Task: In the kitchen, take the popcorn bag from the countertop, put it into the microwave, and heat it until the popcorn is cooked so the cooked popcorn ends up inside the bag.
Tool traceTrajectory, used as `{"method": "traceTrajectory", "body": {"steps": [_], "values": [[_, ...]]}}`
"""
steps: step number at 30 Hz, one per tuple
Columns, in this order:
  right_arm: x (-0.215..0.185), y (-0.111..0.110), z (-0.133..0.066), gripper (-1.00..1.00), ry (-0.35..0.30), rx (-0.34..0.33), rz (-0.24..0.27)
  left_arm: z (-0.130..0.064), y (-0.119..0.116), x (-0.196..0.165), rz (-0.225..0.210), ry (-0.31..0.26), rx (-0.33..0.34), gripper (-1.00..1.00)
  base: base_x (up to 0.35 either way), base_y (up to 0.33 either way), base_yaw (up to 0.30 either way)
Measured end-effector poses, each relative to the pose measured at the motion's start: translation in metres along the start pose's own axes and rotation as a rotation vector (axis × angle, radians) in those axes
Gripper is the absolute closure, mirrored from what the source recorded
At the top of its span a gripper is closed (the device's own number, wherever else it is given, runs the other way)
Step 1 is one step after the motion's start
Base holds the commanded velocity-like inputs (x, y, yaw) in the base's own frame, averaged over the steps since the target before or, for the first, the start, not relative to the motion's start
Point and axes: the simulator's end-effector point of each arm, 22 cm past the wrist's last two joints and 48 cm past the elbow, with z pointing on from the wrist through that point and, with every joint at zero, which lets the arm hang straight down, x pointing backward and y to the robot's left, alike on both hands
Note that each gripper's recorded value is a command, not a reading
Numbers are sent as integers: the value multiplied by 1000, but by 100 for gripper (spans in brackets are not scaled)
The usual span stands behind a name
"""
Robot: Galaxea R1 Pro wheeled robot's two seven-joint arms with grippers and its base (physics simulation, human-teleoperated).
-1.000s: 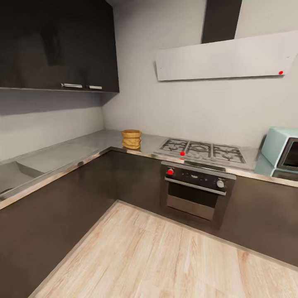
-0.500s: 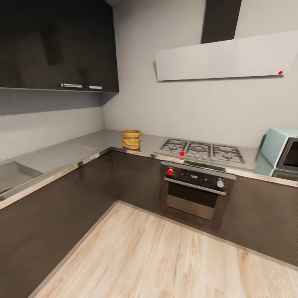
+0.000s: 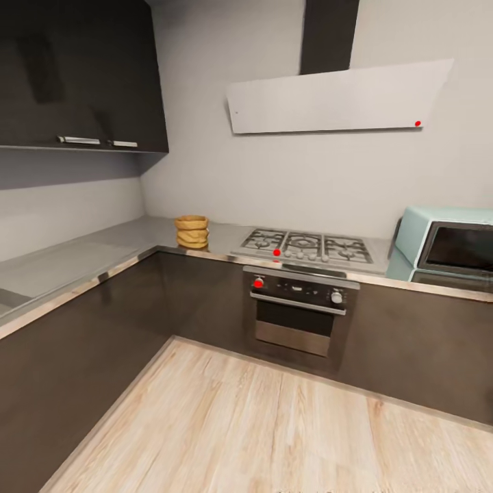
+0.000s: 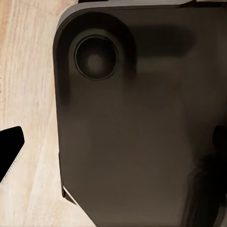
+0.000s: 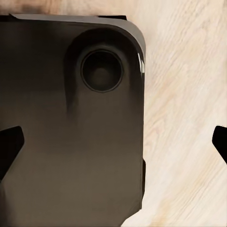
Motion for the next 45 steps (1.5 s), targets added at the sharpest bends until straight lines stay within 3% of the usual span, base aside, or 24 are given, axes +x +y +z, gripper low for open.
{"method": "traceTrajectory", "body": {"steps": [6, 31, 37, 45], "values": [[0, -1, 0, -100, -1, 3, 3, 0, 0, 0, -18, 0, -1, -100, 0, 0, -280], [0, -1, 0, -100, 0, 3, 8, 0, -3, 0, -19, 0, 3, -100, 0, 0, -282], [0, -3, 0, -100, -2, 9, 62, 0, -3, 0, -19, 0, 3, -100, 0, 0, -283], [-4, -3, 0, -100, -22, 11, 71, 0, -5, 0, -19, 0, 5, -100, 0, 0, -283]]}}
